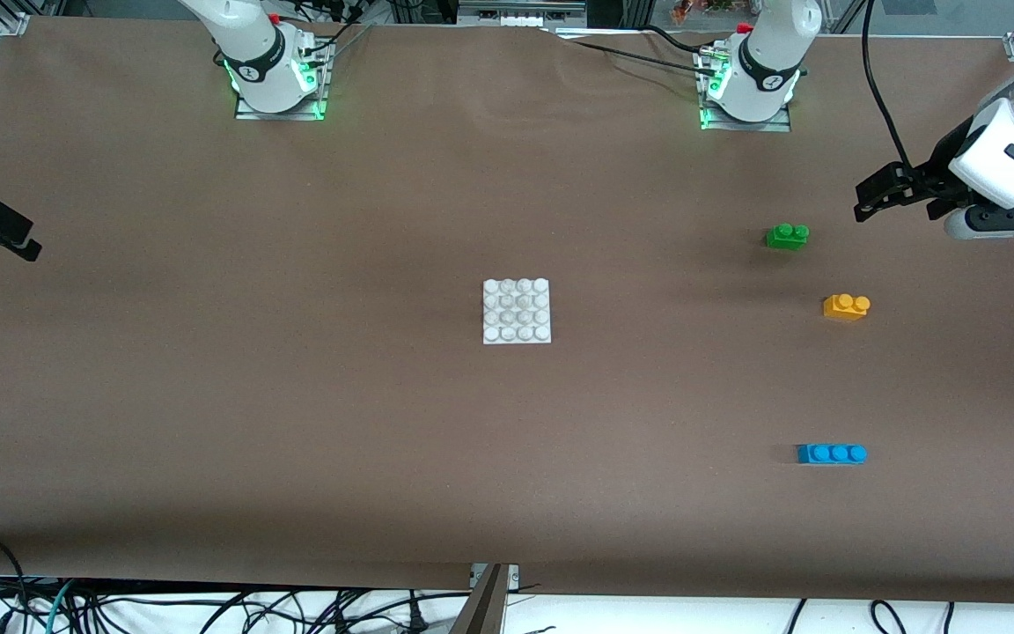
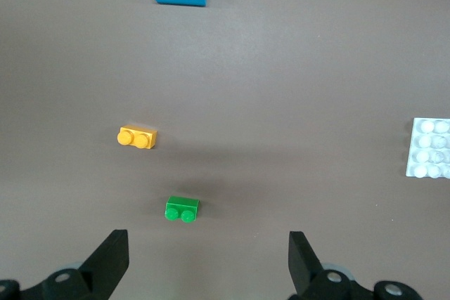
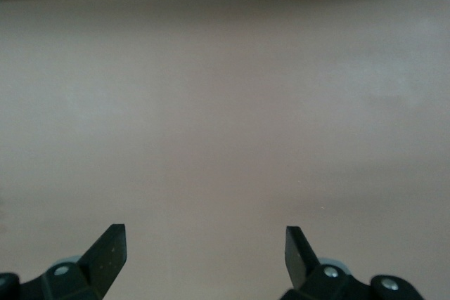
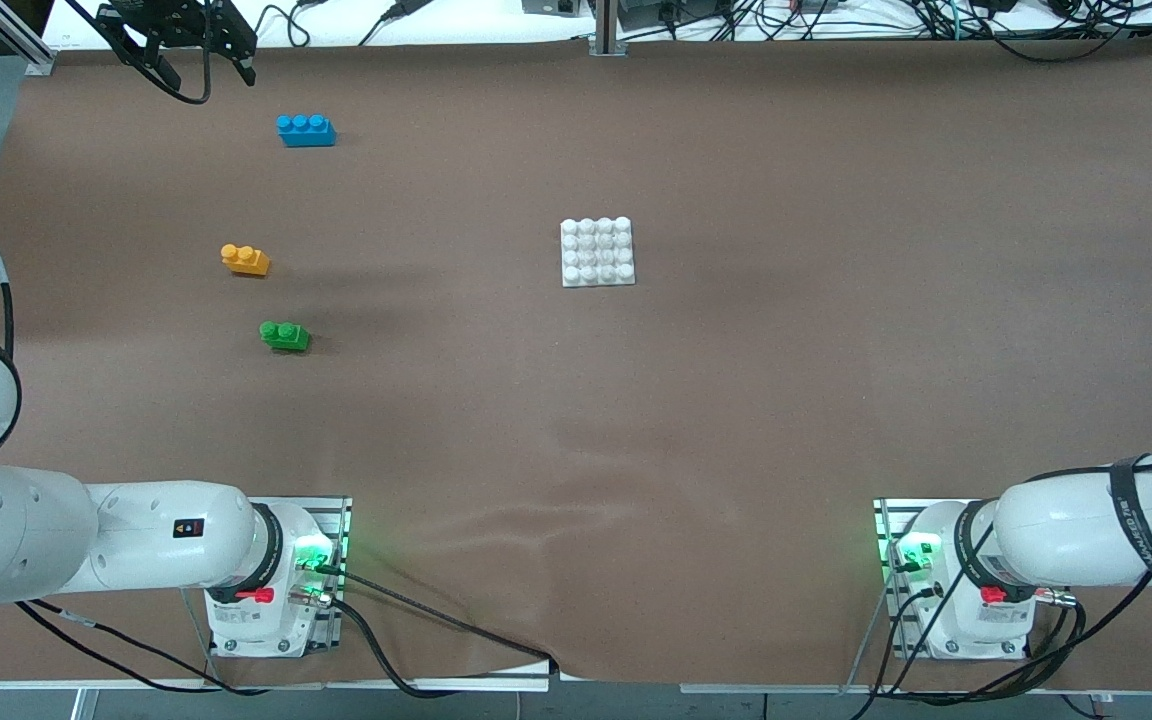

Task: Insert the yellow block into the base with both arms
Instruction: 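Reach the left gripper down over the yellow block, then close the left gripper on the yellow block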

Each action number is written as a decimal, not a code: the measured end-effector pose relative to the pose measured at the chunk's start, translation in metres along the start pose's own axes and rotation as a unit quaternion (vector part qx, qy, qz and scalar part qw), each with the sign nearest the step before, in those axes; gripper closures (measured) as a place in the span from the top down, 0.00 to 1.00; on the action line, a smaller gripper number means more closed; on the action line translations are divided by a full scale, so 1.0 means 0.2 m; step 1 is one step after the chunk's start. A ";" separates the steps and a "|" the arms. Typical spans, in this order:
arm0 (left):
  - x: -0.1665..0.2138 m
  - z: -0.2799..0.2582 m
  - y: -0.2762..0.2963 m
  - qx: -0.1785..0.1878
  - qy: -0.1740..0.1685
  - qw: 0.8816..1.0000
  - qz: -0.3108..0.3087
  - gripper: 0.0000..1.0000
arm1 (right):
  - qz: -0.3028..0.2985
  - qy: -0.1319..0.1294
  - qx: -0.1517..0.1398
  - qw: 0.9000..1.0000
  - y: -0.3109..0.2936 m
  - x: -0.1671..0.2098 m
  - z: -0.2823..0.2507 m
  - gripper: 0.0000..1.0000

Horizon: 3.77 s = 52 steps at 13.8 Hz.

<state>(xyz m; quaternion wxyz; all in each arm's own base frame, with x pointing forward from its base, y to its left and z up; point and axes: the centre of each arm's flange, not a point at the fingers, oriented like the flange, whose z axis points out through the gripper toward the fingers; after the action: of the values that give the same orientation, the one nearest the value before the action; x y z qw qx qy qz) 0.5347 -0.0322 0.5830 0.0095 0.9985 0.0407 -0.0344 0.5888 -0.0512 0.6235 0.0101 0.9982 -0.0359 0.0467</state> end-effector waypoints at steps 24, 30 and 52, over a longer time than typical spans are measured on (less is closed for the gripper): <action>0.38 1.51 -0.74 0.009 0.035 0.996 0.087 1.00 | -0.009 -0.012 0.000 1.000 -0.01 0.01 0.05 1.00; 0.27 1.85 -0.85 0.006 0.010 0.998 0.067 1.00 | -0.009 -0.012 0.000 1.000 -0.01 0.01 0.05 1.00; 0.12 1.95 -0.84 0.003 -0.006 0.998 0.065 0.68 | -0.009 -0.012 0.000 1.000 -0.01 0.01 0.05 1.00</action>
<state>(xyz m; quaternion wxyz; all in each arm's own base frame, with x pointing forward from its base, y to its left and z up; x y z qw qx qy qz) 0.5180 0.1286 0.1903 0.0095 0.9989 -0.0245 -0.0399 0.5916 -0.0503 0.6132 0.0102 0.9990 -0.0268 0.0345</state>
